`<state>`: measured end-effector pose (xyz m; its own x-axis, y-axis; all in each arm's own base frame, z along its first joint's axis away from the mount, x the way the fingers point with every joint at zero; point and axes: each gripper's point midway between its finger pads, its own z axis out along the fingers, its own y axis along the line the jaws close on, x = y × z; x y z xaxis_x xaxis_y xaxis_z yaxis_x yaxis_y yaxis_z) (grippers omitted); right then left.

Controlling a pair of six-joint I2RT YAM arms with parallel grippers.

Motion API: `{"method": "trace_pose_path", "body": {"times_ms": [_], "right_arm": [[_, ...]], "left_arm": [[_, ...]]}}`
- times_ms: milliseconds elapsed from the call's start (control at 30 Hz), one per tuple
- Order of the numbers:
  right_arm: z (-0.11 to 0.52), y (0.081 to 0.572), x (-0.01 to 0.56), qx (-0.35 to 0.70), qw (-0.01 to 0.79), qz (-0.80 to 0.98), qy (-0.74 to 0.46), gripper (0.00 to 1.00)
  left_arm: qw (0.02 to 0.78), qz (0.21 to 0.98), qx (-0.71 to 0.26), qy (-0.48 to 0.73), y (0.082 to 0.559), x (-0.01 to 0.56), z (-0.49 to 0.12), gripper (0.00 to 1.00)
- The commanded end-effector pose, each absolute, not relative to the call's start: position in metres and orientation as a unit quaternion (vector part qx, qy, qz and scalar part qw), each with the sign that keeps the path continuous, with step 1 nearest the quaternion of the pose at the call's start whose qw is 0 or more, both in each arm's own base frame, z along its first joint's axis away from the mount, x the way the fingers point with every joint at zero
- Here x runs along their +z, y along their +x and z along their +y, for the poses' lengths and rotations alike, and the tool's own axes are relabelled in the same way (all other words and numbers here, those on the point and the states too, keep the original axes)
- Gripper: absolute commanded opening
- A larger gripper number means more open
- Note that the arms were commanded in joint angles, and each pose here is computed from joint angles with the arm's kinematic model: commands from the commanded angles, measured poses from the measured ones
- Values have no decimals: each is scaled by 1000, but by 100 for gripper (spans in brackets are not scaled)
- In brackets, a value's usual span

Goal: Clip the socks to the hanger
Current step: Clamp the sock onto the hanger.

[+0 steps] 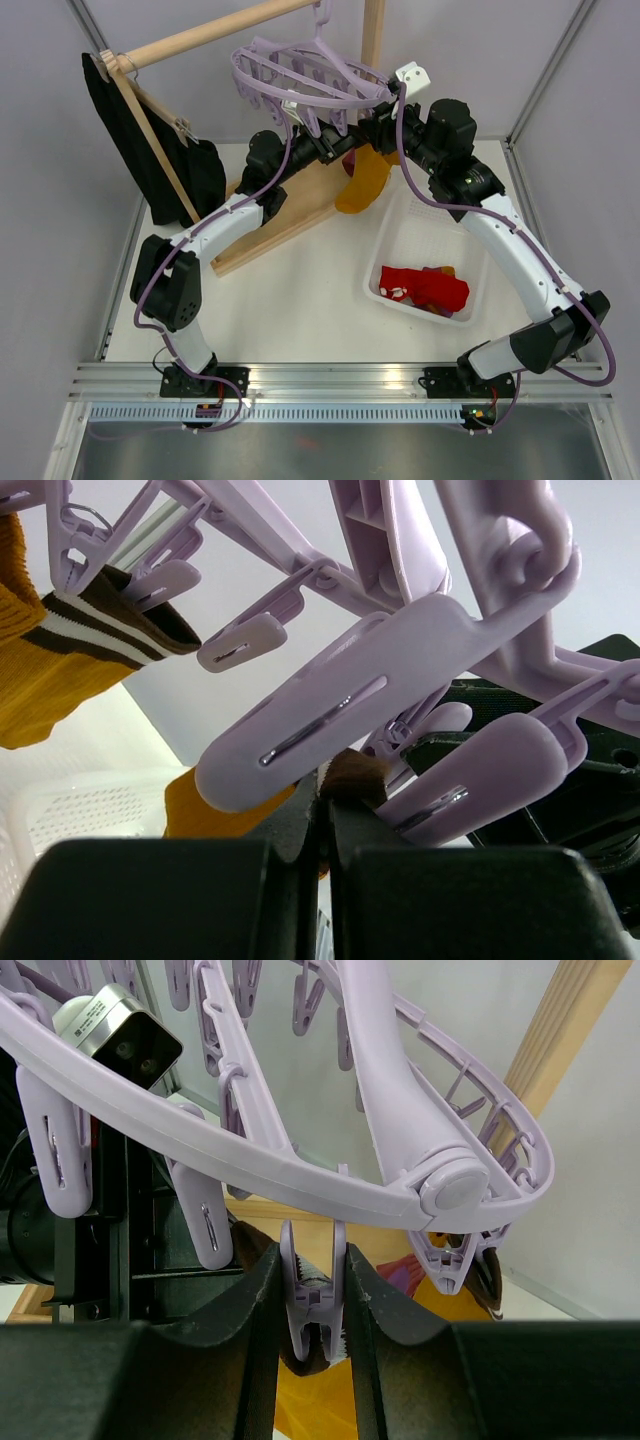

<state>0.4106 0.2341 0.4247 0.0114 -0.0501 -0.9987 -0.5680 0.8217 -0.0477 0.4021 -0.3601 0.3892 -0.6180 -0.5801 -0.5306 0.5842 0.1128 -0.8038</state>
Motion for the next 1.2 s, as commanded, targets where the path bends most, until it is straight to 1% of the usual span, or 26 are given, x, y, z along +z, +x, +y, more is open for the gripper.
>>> {"method": "trace_pose_path", "body": {"times_ms": [0,67,100,200,233,267,300,367,400,467,500,533,567,700,800,833,867,900,967,1000,1100,1167], "right_arm": [[227,401,444,188,694,657,-228,0],[227,401,443,188,693,657,-228,2],[226,402,443,187,694,658,-227,9],[226,402,443,188,694,658,-225,18],[226,401,443,188,694,658,-225,24],[227,401,442,189,693,658,-226,26],[226,401,442,190,692,659,-225,34],[225,400,443,189,693,659,-224,41],[225,399,444,189,693,659,-222,50],[223,398,447,192,694,659,-217,59],[222,396,450,194,697,657,-214,67],[223,395,448,196,692,662,-211,69],[221,393,453,197,695,660,-206,72],[215,386,458,208,689,671,-178,77],[205,381,459,211,683,685,-142,80],[202,379,456,210,677,693,-134,81],[200,377,456,217,673,697,-117,81],[192,376,457,208,675,701,-97,82],[187,374,448,204,662,717,-76,83],[183,372,443,206,654,726,-57,84],[163,371,404,170,616,769,9,85],[147,370,355,129,575,806,49,85]], "left_arm": [[449,564,-692,21,385,425,-352,2],[448,565,-693,20,385,424,-353,2],[448,564,-693,21,385,424,-353,2],[447,563,-695,22,384,425,-353,2],[446,564,-695,22,384,424,-353,2],[446,564,-695,23,384,424,-353,2],[444,565,-695,24,384,423,-354,2],[440,567,-696,24,384,421,-355,3],[438,569,-696,26,384,419,-356,3],[430,579,-692,26,384,411,-357,8],[427,585,-689,25,385,406,-358,11],[428,590,-684,28,384,401,-358,16],[422,605,-674,21,384,389,-357,19],[420,653,-630,5,380,344,-348,32],[421,694,-583,-10,373,307,-333,36],[431,702,-566,-2,371,299,-328,40],[429,719,-546,-13,369,280,-322,41],[435,726,-532,-8,363,277,-315,43],[436,744,-507,-15,356,256,-304,46],[445,745,-497,-11,350,259,-297,46],[448,770,-455,-17,338,238,-278,46],[468,768,-437,-21,328,242,-264,46]]}}
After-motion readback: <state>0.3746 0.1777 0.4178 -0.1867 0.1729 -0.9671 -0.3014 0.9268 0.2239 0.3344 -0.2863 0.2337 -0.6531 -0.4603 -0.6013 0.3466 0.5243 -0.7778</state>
